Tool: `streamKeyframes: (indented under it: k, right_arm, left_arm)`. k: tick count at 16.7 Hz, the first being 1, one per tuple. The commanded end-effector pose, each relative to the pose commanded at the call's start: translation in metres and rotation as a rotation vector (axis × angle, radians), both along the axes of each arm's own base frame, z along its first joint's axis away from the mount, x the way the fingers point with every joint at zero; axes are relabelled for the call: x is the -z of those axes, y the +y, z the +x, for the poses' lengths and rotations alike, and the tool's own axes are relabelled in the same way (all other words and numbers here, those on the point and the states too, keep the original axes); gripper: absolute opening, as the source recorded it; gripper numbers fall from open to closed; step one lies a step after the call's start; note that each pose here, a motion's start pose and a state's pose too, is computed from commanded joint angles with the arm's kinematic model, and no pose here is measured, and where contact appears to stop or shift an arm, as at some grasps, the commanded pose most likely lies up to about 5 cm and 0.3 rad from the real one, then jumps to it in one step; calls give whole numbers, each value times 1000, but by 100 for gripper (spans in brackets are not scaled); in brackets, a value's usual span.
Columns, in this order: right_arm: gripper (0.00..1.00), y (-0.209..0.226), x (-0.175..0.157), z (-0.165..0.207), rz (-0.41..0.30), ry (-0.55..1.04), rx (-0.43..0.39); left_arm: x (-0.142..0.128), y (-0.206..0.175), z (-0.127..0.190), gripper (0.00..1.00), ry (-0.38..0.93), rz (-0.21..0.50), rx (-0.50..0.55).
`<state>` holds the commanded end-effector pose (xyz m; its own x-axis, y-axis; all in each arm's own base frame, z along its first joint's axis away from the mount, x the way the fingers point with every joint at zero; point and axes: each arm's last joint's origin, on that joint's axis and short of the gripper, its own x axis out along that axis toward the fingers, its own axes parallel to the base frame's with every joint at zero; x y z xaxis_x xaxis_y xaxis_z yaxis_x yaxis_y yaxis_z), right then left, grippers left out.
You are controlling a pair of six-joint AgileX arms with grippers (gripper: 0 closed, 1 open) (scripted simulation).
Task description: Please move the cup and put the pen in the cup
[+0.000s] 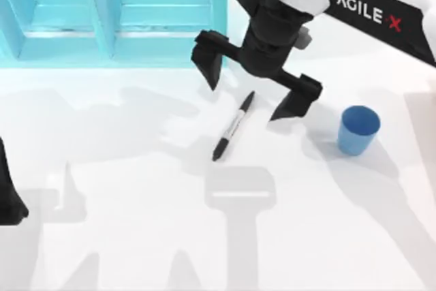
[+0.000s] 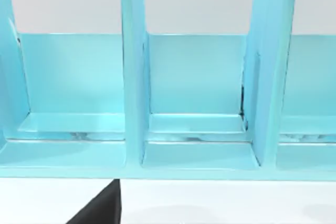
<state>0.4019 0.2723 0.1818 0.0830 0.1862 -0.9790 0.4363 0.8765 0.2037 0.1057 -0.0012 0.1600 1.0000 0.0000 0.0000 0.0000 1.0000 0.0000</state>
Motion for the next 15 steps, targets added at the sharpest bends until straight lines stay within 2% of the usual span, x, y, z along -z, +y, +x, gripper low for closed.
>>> streamKeyframes:
  k: [3, 10, 15]
  right_arm:
    - [100, 0, 6, 2, -1, 1, 1]
    - [100, 18, 90, 9, 2, -3, 0]
    - [100, 19, 98, 8, 0, 0, 0]
  left_arm:
    - [0, 0, 0, 100, 0, 0, 0]
    - [0, 0, 0, 100, 0, 0, 0]
    - [0, 0, 0, 100, 0, 0, 0]
